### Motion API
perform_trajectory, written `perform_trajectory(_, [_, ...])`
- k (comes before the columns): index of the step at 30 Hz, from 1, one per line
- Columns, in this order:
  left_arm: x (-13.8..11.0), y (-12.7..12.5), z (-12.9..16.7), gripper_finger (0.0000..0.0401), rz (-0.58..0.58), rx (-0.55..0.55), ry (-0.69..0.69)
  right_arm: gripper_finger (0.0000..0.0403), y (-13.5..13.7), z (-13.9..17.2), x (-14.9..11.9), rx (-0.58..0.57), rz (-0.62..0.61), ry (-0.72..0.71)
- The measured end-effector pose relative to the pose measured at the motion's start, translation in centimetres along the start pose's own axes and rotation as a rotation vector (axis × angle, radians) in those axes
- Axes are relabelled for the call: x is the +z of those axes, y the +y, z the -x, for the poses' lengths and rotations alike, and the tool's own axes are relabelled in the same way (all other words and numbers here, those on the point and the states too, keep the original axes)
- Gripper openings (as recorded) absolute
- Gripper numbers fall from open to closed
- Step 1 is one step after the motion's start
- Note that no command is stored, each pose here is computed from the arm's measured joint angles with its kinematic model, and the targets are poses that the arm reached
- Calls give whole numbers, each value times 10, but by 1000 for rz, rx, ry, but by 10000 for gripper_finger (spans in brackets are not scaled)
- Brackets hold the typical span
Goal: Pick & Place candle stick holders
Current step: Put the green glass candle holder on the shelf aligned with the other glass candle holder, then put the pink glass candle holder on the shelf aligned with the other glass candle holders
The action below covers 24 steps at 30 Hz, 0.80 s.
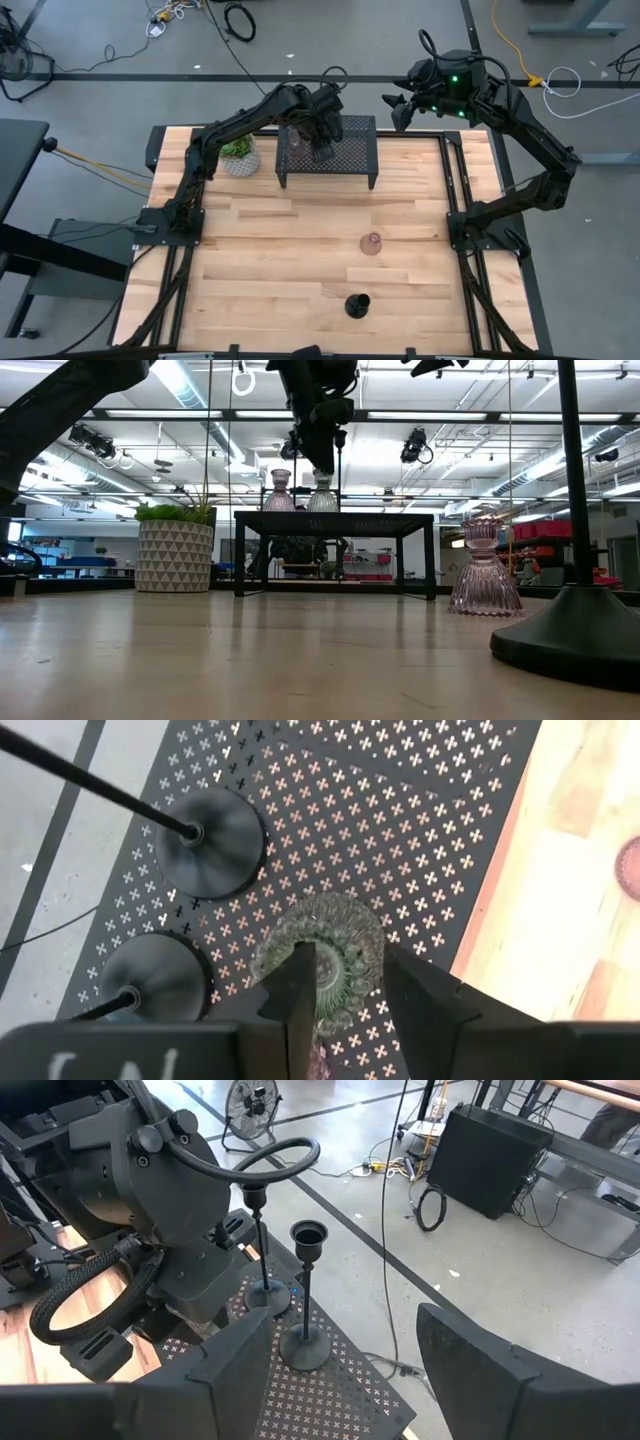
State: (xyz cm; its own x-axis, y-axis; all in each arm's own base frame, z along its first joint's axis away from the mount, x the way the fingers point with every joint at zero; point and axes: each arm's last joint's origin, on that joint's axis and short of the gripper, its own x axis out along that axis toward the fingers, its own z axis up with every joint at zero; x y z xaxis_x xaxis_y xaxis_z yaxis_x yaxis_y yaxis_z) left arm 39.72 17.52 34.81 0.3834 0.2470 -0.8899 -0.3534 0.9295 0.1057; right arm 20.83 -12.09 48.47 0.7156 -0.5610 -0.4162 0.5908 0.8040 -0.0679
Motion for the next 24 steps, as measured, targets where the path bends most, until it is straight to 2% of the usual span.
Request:
perform_trajectory(6, [4,-3,0,120,-2,-40,-38,249,0,0,0,0,0,0])
perform_trajectory(17, [4,-6,16,119,-10,-33,-82,249,0,0,-1,4,4,12])
perform_trajectory(21, [2,-6,38,119,-10,-29,-129,249,3,0,-8,101,10,79])
perform_trajectory(24, [-3,-7,63,119,-12,-27,-174,249,8,3,-18,189,18,189])
